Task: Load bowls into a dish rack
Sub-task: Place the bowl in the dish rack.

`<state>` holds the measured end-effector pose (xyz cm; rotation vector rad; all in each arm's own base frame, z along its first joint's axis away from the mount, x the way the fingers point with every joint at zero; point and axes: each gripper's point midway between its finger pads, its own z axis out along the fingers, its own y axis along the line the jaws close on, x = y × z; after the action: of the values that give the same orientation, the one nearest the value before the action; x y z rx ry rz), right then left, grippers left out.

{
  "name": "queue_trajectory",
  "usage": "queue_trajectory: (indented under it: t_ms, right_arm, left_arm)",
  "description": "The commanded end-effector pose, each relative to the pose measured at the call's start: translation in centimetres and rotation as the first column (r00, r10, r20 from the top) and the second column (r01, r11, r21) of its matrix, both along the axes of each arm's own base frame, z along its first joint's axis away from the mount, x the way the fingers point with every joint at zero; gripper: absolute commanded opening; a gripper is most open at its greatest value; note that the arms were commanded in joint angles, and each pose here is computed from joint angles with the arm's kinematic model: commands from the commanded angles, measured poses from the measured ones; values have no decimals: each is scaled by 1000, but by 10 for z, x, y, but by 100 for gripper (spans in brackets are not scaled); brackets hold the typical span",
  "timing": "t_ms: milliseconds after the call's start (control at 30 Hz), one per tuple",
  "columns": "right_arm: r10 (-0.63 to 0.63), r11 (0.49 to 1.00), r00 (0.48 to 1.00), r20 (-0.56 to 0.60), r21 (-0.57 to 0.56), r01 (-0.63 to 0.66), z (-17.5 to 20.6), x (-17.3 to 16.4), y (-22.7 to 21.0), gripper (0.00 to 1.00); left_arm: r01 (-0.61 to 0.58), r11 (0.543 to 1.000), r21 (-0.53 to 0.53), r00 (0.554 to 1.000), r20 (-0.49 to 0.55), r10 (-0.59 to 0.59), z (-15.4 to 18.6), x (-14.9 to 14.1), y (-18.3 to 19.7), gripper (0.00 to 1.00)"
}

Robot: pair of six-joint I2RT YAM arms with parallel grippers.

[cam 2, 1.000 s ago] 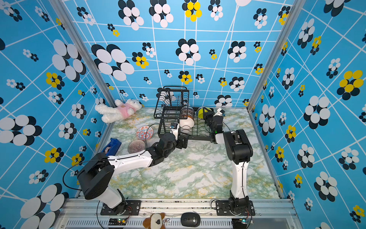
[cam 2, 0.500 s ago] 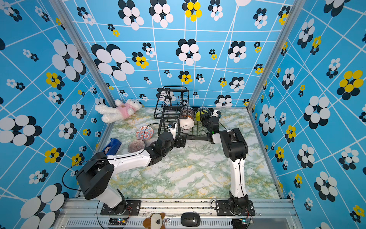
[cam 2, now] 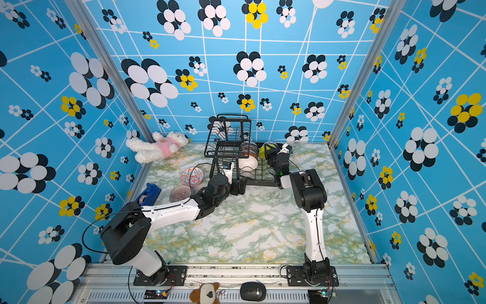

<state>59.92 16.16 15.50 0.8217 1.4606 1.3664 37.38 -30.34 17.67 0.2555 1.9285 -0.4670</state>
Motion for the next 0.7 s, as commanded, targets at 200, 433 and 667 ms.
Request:
queue_trajectory:
  t_ms: [200, 433, 667]
  right_arm:
    - [-13, 998, 1000, -13, -57, 12, -6, 6, 6, 0]
    - [-22, 998, 998, -57, -53, 19, -20, 11, 6, 0]
    - [-50, 998, 994, -100, -31, 47, -25, 4, 2, 0]
  left_arm:
    - [-3, 999, -40, 1000, 16, 4, 12, 1, 7, 99]
    - [-7, 999, -44, 1000, 12, 7, 11, 2, 8, 99]
    - [-8, 999, -48, 1000, 9, 9, 10, 2, 10, 99]
